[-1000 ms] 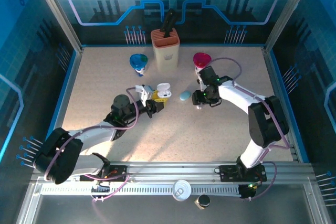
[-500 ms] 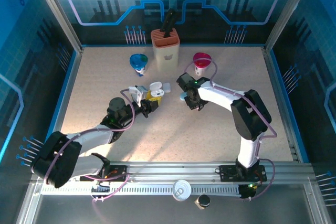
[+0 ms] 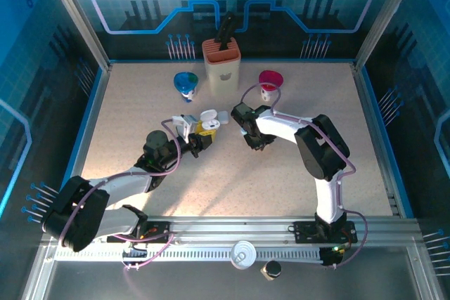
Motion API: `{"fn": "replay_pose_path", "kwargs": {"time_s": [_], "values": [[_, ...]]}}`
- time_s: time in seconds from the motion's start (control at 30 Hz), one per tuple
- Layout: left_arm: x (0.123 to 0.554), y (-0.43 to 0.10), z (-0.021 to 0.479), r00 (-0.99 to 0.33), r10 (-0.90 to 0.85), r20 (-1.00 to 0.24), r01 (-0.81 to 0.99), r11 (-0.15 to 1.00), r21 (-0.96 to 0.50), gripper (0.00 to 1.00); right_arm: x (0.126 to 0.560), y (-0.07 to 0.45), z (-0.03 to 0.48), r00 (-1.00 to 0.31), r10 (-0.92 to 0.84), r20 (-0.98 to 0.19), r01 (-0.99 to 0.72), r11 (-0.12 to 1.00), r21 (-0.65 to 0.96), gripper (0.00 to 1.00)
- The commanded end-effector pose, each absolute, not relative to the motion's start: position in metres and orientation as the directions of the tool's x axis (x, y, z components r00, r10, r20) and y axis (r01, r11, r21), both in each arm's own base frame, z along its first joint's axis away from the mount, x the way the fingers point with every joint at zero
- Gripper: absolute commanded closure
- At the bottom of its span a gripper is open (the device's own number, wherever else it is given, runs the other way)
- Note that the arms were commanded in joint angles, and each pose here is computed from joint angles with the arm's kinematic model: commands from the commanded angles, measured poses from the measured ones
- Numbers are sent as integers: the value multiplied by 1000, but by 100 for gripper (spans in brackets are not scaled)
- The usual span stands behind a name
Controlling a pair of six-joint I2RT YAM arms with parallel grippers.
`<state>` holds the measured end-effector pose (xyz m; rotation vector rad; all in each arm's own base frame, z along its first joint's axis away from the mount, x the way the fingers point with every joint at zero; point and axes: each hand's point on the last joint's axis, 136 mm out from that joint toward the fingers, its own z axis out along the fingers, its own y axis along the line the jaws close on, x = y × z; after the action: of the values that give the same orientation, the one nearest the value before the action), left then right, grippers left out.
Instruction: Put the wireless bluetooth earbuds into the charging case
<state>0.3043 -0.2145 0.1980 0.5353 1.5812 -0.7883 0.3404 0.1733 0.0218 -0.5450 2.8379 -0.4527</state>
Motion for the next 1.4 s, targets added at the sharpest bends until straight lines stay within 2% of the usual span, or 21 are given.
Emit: {"fn": "replay_pose_path", "kwargs": {"time_s": [0.0,0.2,0.4,0.53,0.67,0.87,1.07,1.2,1.37], "values": [[303,-212,202,-147,-103,-984,729,661,-178,67,339,171,20,-907,-403,-121,-335,866,-373,75],[303,-213,203,-146,-105,-984,731,658,-179,67,338,171,21,-908,-402,-120,-334,866,-373,82],[301,-216,200,-142,-87,-986,746,646,-164,67,338,177,40,-906,-388,-171,-320,890,-325,84],[298,-221,201,-123,-78,-989,774,616,-145,67,335,186,71,-895,-360,-265,-311,927,-210,85],[298,-227,208,-85,-87,-993,796,593,-120,68,327,205,116,-858,-319,-403,-349,937,2,88],[304,-238,217,-33,-99,-994,810,581,-85,69,305,236,198,-788,-199,-583,-449,833,323,88],[308,-253,221,-7,-100,-995,827,558,-61,69,286,270,271,-769,-63,-635,-527,625,576,86],[309,-264,225,11,-98,-995,838,544,-45,69,282,289,295,-767,-21,-641,-552,529,644,85],[307,-277,231,36,-96,-995,846,533,-21,69,282,309,295,-764,-41,-644,-571,508,645,85]]}}
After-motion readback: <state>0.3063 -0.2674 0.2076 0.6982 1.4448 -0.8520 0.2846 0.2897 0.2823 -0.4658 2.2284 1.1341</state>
